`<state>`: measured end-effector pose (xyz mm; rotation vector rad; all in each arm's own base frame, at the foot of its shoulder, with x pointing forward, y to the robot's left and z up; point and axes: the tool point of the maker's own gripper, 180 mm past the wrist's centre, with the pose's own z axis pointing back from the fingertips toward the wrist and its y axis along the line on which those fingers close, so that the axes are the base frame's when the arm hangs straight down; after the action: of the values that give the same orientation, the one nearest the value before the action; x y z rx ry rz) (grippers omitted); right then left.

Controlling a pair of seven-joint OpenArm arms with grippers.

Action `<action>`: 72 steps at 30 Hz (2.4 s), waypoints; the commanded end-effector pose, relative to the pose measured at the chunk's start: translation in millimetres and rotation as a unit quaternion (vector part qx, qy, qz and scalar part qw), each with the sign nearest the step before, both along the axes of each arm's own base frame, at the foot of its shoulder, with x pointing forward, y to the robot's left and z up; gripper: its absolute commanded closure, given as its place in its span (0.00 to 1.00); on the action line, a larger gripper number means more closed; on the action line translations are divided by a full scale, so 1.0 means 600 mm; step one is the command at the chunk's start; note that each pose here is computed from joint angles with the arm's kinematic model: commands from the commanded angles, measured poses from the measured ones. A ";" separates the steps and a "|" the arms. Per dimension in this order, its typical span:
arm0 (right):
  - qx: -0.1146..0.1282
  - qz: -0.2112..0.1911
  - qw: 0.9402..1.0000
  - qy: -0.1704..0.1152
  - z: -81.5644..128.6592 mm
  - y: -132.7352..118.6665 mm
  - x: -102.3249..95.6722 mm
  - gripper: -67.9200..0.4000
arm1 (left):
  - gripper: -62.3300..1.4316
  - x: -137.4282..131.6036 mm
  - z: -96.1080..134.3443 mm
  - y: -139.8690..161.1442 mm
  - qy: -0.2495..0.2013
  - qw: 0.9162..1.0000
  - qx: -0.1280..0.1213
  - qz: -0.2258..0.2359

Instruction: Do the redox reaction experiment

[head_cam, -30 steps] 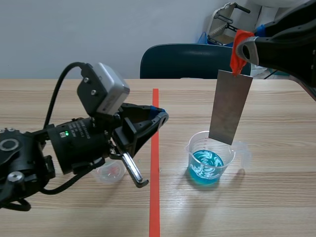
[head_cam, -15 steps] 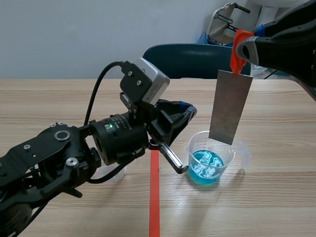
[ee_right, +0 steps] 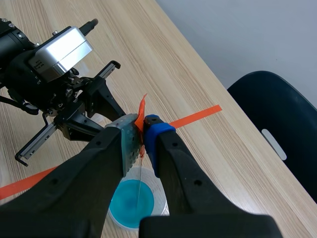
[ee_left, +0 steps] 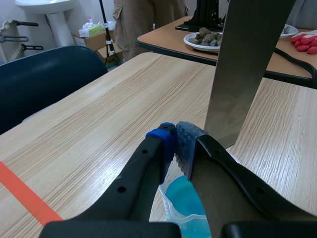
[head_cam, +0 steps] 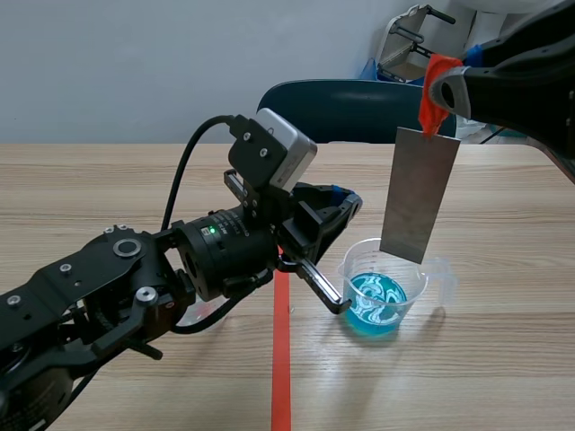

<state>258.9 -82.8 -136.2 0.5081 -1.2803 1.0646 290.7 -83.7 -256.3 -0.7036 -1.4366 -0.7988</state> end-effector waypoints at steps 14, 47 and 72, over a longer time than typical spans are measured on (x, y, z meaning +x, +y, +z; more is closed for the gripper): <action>0.006 0.006 1.000 -0.018 0.021 0.004 0.002 0.99 | 0.95 -0.011 -0.013 0.017 0.005 1.000 0.005 -0.001; 0.006 0.006 1.000 -0.018 0.021 0.004 0.002 0.99 | 0.86 -0.145 0.011 0.166 0.043 0.998 -0.042 -0.028; 0.007 0.006 1.000 -0.019 0.021 0.005 0.001 0.99 | 0.00 -0.168 0.016 0.165 0.018 0.998 -0.049 -0.035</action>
<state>258.9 -82.8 -136.1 0.5087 -1.2807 1.0643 189.6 19.3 -257.8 -0.8161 -1.4000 -0.7795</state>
